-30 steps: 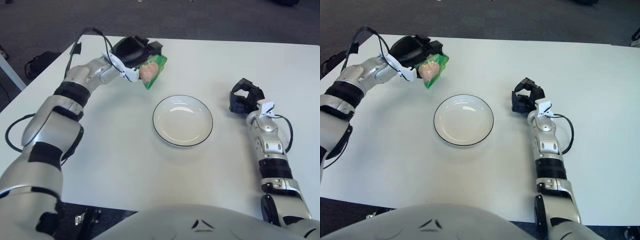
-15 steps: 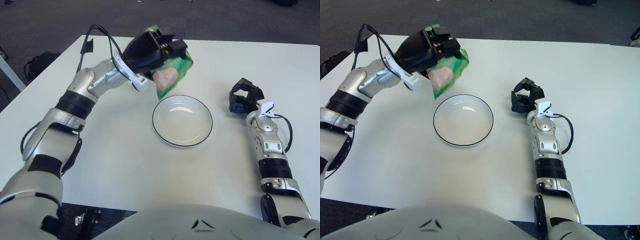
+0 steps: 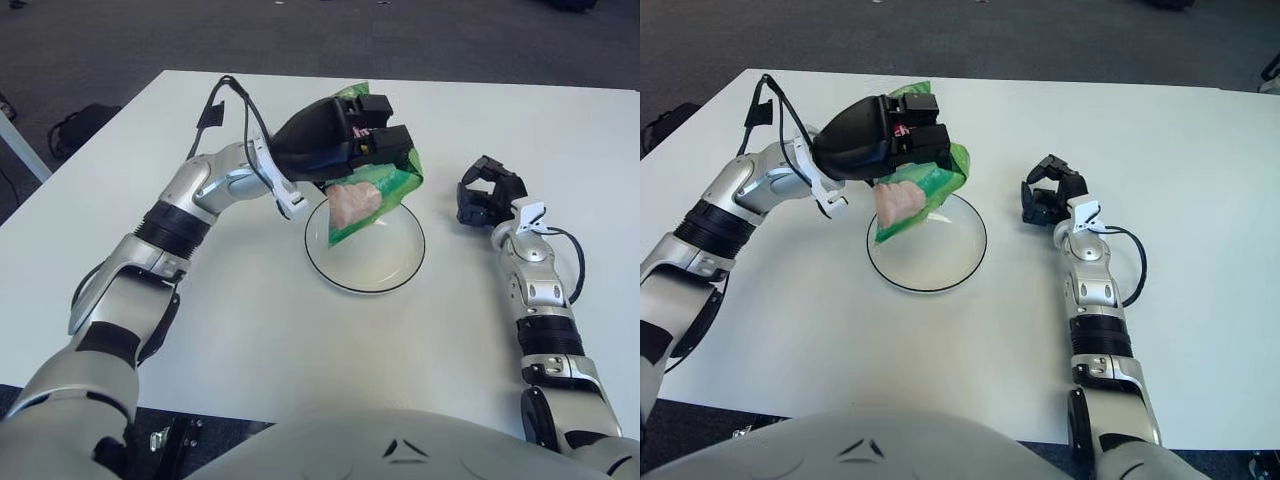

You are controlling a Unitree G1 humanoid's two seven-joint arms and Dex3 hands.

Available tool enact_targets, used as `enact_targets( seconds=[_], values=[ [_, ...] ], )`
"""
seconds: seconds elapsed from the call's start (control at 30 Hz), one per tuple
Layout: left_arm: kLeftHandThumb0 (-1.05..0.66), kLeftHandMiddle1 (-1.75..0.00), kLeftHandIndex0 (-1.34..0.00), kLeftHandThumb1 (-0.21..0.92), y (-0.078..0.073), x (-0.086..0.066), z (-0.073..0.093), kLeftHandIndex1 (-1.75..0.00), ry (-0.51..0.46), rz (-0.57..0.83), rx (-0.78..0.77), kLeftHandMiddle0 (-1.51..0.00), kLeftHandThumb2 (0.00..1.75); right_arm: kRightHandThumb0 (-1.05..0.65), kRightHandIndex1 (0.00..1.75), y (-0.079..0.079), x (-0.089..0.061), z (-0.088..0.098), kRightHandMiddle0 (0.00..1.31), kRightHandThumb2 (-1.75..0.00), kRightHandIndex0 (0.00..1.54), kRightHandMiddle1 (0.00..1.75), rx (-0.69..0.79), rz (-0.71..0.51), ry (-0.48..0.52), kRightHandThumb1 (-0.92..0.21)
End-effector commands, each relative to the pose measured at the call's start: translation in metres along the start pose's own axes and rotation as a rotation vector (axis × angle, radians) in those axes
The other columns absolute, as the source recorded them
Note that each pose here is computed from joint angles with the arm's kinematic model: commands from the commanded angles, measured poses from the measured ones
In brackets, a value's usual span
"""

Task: Put the snack into the plate.

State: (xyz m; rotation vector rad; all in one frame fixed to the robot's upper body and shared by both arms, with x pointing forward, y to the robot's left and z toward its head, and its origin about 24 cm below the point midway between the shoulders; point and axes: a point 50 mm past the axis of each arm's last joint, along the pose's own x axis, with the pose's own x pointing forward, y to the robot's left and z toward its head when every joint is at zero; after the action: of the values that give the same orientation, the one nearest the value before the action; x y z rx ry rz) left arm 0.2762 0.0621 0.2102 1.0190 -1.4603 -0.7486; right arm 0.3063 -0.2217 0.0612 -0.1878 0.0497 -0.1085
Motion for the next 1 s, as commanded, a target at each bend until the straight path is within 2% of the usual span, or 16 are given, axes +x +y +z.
enact_targets(
  seconds=[0.0, 0.23, 0.37, 0.57, 0.63, 0.67, 0.73, 0.83, 0.9, 0.93, 0.97],
  values=[
    [0.0, -1.73, -0.56, 0.07, -0.005, -0.003, 0.006, -1.75, 0.009, -0.011, -0.025, -0.81, 1.6, -0.48, 1.75, 0.004, -0.011, -0.043, 0.6, -1.3, 1.28, 1.75, -0.006, 0.011, 0.213, -0.33],
    [0.0, -1.71, -0.55, 0.09, -0.01, 0.001, 0.016, -1.75, -0.006, -0.084, -0.016, -0.8, 1.58, -0.48, 1.75, 0.003, -0.007, -0.047, 0.61, -1.31, 1.28, 1.75, 0.022, 0.004, 0.2, -0.32],
    [0.0, -1.69, -0.55, 0.08, -0.014, 0.004, 0.02, -1.75, -0.05, -0.16, 0.013, -0.82, 1.58, -0.49, 1.75, 0.003, -0.006, -0.048, 0.62, -1.32, 1.29, 1.75, 0.033, -0.004, 0.197, -0.31],
    [0.0, -1.68, -0.56, 0.06, -0.028, 0.007, 0.021, -1.75, -0.076, -0.225, 0.069, -0.83, 1.6, -0.49, 1.75, 0.003, -0.007, -0.049, 0.63, -1.34, 1.3, 1.75, 0.02, 0.002, 0.178, -0.3],
    [0.0, -1.68, -0.56, 0.07, -0.032, 0.006, 0.022, -1.75, -0.07, -0.263, 0.082, -0.83, 1.59, -0.49, 1.75, 0.006, -0.013, -0.044, 0.63, -1.34, 1.3, 1.75, 0.002, 0.014, 0.147, -0.3],
    [0.0, -1.68, -0.56, 0.07, -0.04, 0.001, 0.023, -1.75, -0.057, -0.294, 0.074, -0.83, 1.59, -0.49, 1.75, 0.006, -0.013, -0.044, 0.63, -1.34, 1.3, 1.75, -0.006, 0.02, 0.145, -0.3],
    [0.0, -1.72, -0.49, 0.25, -0.05, -0.007, 0.026, -1.75, -0.043, -0.339, 0.059, -0.61, 1.39, -0.49, 1.75, 0.005, -0.012, -0.045, 0.63, -1.33, 1.3, 1.75, -0.014, 0.027, 0.149, -0.3],
    [0.0, -1.74, -0.4, 0.42, -0.054, -0.01, 0.026, -1.75, -0.048, -0.381, 0.053, -0.45, 1.2, -0.49, 1.75, 0.005, -0.013, -0.045, 0.62, -1.33, 1.3, 1.75, -0.015, 0.031, 0.152, -0.31],
    [0.16, -1.74, -0.25, 0.38, -0.057, -0.01, 0.026, -1.63, -0.078, -0.475, 0.041, -0.5, 1.24, -0.49, 1.75, 0.006, -0.013, -0.044, 0.62, -1.33, 1.3, 1.75, -0.014, 0.032, 0.155, -0.31],
    [0.3, -1.74, -0.13, 0.37, -0.058, -0.011, 0.026, -1.34, -0.088, -0.515, 0.036, -0.53, 1.24, -0.48, 1.75, 0.006, -0.014, -0.043, 0.62, -1.33, 1.3, 1.75, -0.014, 0.033, 0.155, -0.31],
    [0.32, -1.74, -0.1, 0.39, -0.059, -0.011, 0.025, -1.26, -0.092, -0.538, 0.032, -0.52, 1.22, -0.48, 1.75, 0.006, -0.014, -0.043, 0.62, -1.32, 1.3, 1.75, -0.014, 0.033, 0.155, -0.31]
  ],
)
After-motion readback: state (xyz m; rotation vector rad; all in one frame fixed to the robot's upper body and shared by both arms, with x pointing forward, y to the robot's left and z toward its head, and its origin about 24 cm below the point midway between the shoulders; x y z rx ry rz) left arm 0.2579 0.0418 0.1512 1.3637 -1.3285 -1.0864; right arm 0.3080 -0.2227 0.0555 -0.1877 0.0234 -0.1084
